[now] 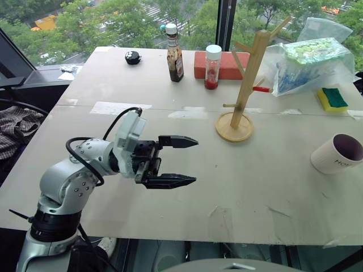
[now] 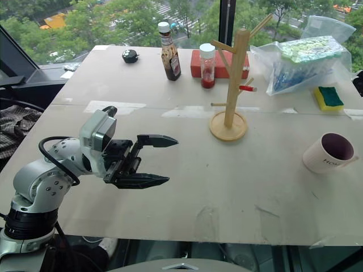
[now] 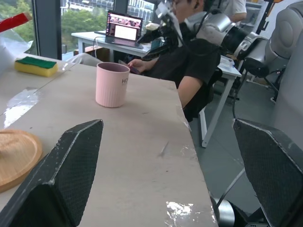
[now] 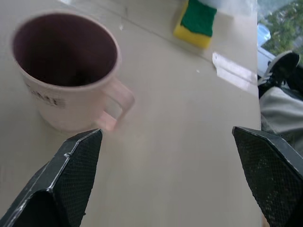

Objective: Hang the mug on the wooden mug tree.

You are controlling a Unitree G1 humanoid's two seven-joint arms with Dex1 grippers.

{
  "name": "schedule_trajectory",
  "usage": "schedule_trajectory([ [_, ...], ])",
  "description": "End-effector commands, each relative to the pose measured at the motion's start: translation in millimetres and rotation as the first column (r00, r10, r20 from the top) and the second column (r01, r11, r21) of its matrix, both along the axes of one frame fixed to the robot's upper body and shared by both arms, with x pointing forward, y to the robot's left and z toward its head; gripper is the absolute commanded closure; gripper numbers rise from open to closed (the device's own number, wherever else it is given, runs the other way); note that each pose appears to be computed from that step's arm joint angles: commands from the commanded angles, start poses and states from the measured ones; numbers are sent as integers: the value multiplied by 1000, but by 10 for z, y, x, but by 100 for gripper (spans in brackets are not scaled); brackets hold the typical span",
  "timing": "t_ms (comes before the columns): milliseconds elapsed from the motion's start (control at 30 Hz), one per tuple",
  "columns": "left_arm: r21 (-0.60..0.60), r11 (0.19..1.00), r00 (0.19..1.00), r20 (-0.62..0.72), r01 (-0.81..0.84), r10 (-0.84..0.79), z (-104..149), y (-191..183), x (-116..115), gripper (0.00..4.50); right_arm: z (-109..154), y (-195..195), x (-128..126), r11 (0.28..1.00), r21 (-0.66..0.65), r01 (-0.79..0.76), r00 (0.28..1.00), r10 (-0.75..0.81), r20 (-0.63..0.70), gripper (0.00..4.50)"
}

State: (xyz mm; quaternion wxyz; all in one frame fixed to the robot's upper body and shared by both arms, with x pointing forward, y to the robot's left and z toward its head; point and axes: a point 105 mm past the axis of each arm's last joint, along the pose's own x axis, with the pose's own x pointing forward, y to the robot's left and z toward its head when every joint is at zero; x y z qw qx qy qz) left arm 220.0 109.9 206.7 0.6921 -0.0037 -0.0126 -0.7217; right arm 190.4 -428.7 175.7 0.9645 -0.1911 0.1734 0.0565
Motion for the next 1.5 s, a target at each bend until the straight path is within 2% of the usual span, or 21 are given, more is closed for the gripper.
schedule_trajectory([
  [33, 6, 1000, 999, 39, -7, 7, 21, 36, -11, 0, -114, -93, 126, 1000, -5, 28, 999, -28, 14, 4],
  [533, 12, 997, 995, 55, -80, 80, 29, 74, -29, 0, -462, -64, 497, 986, 157, 57, 994, -71, 83, 4],
  [833, 16, 994, 992, 63, -106, 105, 43, 77, -27, 0, -625, 106, 834, 960, 279, 39, 989, -77, 126, 4],
  [900, 16, 993, 992, 62, -113, 112, 44, 85, -24, 0, -666, 139, 897, 954, 297, 34, 989, -75, 131, 55],
  [1000, 18, 992, 991, 61, -123, 122, 44, 96, -19, 0, -688, 201, 984, 945, 328, 10, 988, -60, 143, 164],
  [1167, 18, 991, 989, 62, -132, 131, 56, 86, -27, 0, -694, 329, 1064, 935, 350, -52, 985, -8, 170, 413],
  [1200, 18, 991, 989, 61, -134, 133, 55, 84, -28, 0, -686, 340, 1068, 934, 354, -59, 984, -4, 176, 444],
  [1500, 11, 990, 988, 49, -144, 143, 47, 76, -17, 0, -551, 393, 1016, 934, 344, -98, 972, 16, 233, 444],
])
